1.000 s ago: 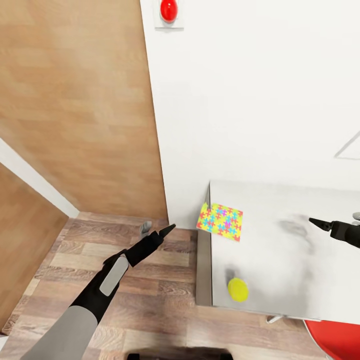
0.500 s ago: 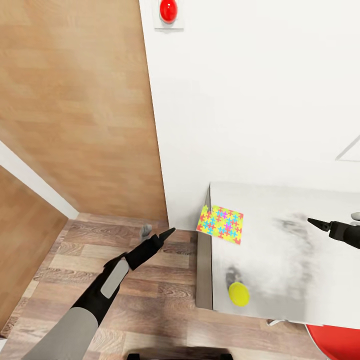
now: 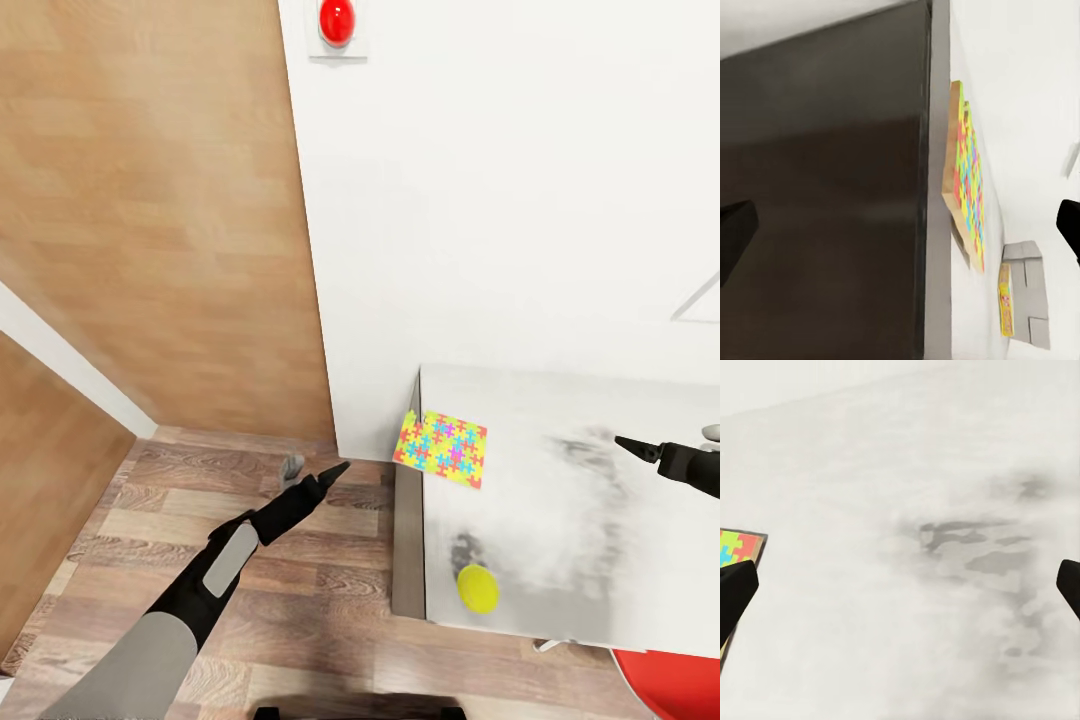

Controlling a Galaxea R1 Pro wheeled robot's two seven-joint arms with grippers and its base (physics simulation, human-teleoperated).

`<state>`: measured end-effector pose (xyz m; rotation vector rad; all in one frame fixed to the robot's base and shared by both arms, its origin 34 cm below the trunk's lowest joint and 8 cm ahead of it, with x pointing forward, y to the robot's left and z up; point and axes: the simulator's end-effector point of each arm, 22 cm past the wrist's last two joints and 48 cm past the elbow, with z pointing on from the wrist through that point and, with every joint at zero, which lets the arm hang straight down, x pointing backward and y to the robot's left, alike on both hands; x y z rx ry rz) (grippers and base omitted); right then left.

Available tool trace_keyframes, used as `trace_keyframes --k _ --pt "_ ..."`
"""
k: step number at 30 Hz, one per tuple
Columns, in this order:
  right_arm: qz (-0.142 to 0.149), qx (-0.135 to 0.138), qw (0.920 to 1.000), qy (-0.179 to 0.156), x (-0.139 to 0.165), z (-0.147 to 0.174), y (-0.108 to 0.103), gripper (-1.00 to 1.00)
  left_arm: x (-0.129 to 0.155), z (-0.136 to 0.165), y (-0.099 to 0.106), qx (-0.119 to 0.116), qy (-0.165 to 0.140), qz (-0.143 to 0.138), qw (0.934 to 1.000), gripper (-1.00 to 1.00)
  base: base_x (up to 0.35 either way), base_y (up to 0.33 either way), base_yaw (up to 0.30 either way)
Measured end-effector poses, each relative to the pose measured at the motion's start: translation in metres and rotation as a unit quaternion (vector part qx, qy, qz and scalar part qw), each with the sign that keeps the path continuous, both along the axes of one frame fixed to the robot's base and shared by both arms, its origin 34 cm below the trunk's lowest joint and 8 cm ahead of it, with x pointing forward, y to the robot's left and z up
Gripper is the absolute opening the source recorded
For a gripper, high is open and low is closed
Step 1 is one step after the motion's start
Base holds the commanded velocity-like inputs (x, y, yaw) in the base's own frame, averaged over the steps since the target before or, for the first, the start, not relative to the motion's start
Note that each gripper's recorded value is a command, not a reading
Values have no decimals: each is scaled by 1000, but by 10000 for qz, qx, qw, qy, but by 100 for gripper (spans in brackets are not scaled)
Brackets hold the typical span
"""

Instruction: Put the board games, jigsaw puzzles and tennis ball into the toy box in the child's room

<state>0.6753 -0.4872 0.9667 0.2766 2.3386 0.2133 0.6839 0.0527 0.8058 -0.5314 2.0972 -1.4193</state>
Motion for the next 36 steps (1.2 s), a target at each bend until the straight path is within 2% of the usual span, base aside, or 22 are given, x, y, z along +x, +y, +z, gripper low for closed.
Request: trace_keyframes --k 10,20,27,36 --pt "5 50 10000 -1 0 -2 4 100 0 -8 7 51 97 26 9999 100 0 0 0" --pt "11 102 9999 0 0 -4 8 100 0 -9 2 52 132 -2 9999 100 9 2 0" --pt "9 109 9999 -2 0 -4 9 100 -1 -10 1 72 117 -8 9999 100 156 16 0" --pt "7 113 9999 -1 0 -5 9 100 -2 -13 0 269 14 -96 9996 100 129 6 0"
